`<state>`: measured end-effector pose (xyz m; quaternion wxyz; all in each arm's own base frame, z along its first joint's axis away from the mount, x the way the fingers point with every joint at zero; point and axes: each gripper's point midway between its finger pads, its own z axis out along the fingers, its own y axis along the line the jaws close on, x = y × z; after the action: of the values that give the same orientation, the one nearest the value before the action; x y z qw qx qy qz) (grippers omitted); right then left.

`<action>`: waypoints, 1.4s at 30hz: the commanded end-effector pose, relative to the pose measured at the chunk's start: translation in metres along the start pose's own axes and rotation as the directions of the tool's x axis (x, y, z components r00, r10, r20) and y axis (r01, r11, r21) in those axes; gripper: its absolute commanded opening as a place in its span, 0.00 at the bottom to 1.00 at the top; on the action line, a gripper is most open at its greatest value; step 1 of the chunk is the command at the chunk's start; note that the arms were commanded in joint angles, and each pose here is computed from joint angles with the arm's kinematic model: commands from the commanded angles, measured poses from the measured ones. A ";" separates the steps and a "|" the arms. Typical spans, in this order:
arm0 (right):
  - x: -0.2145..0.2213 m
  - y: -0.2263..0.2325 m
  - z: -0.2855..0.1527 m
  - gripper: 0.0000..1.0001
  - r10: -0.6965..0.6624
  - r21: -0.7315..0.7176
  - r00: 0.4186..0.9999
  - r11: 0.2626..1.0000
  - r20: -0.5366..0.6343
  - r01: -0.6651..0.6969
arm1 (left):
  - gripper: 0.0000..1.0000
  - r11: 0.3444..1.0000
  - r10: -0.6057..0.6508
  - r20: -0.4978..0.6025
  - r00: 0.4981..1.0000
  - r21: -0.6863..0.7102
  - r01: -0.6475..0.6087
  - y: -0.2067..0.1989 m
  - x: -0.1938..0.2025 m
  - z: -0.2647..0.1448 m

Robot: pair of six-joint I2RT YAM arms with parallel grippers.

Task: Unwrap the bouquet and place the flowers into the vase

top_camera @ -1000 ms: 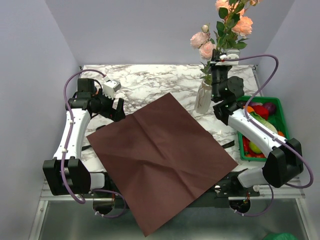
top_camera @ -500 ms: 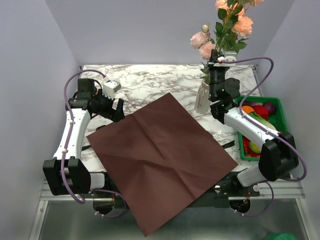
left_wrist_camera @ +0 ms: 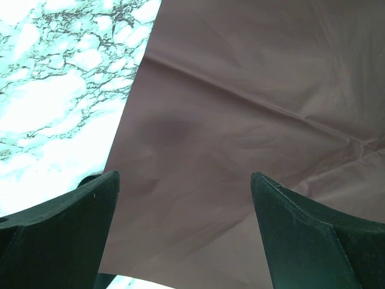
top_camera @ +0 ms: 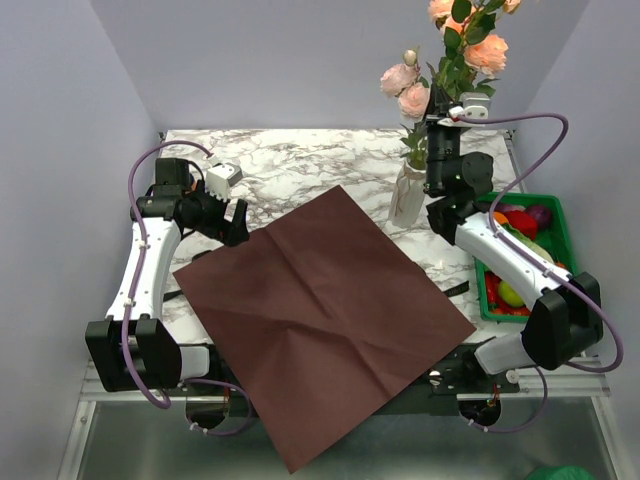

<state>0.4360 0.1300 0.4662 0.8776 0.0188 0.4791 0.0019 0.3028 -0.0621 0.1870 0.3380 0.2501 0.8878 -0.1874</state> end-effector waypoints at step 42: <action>0.100 0.025 -0.150 0.87 0.056 -0.105 0.862 0.986 -0.504 -0.126 | 0.99 0.999 0.031 0.037 0.999 -0.028 -0.030 -0.009 -0.006 -0.021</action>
<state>0.3786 0.1526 0.3468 0.7886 -0.0126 0.6097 0.0791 0.2972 -0.0582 0.1977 0.3485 0.2629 0.8836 -0.1694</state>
